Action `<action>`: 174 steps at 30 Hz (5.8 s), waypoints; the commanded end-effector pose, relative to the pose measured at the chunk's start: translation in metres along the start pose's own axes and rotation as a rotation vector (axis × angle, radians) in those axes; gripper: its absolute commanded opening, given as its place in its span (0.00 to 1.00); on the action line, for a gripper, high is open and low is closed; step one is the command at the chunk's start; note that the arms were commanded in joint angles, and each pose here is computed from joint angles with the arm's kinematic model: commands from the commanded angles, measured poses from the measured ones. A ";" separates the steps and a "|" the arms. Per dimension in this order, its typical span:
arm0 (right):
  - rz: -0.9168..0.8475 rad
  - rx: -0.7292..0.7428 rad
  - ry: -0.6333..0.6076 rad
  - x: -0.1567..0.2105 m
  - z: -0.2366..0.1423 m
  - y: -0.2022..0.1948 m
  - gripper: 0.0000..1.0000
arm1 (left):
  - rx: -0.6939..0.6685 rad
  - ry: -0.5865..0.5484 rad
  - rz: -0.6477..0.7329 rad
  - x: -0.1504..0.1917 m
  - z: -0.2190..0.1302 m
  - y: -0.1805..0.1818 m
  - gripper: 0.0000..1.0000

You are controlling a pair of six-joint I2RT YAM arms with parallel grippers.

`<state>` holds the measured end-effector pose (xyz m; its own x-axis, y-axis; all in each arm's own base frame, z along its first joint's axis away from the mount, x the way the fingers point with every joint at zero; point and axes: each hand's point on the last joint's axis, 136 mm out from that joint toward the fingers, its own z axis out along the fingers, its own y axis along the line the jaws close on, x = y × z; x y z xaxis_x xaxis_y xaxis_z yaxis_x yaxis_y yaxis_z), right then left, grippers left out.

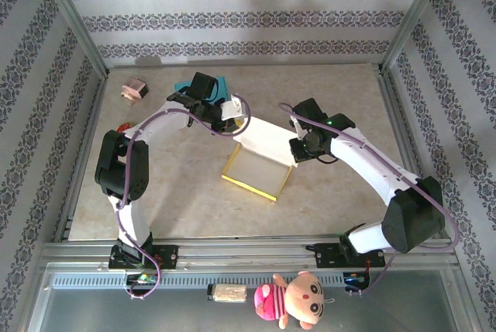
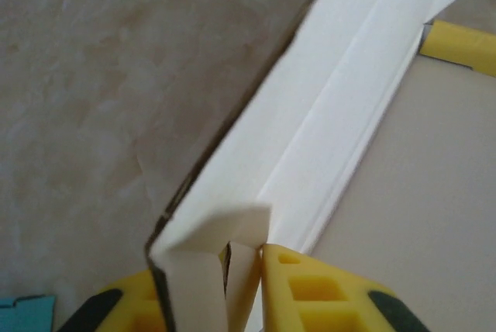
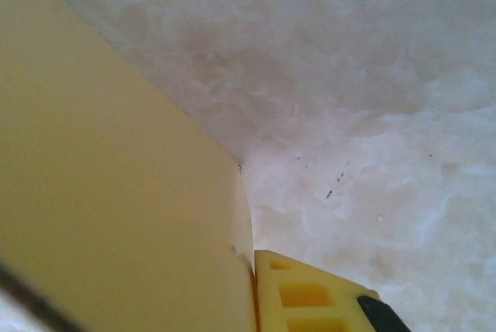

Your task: Fold the paper box

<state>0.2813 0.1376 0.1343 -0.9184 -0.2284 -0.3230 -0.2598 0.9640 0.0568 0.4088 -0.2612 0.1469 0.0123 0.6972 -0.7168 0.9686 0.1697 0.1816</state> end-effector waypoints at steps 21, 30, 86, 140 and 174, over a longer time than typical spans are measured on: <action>0.313 0.038 -0.567 -0.210 -0.015 0.012 0.00 | -0.780 -0.135 -1.017 -0.002 -0.002 0.098 0.06; 0.324 -0.028 -0.621 -0.208 0.022 0.028 0.00 | -0.724 -0.215 -1.224 0.019 0.022 0.080 0.07; 0.058 0.048 -0.384 -0.081 0.120 0.021 0.00 | -0.485 -0.294 -1.378 0.049 0.018 -0.029 0.22; -0.122 -0.240 -0.372 -0.030 0.070 0.073 0.58 | -0.302 -0.023 -1.559 0.104 -0.001 0.044 0.35; 0.310 0.066 -0.110 -0.086 0.148 -0.012 0.60 | -0.391 -0.006 -1.531 0.122 0.014 0.038 0.49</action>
<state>0.4350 0.1919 0.0589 -0.8514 0.1504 -0.5025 0.0319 0.9711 0.2366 0.4530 -0.1837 0.0425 -0.8883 -0.3149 -0.3343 -0.0734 0.8159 -0.5736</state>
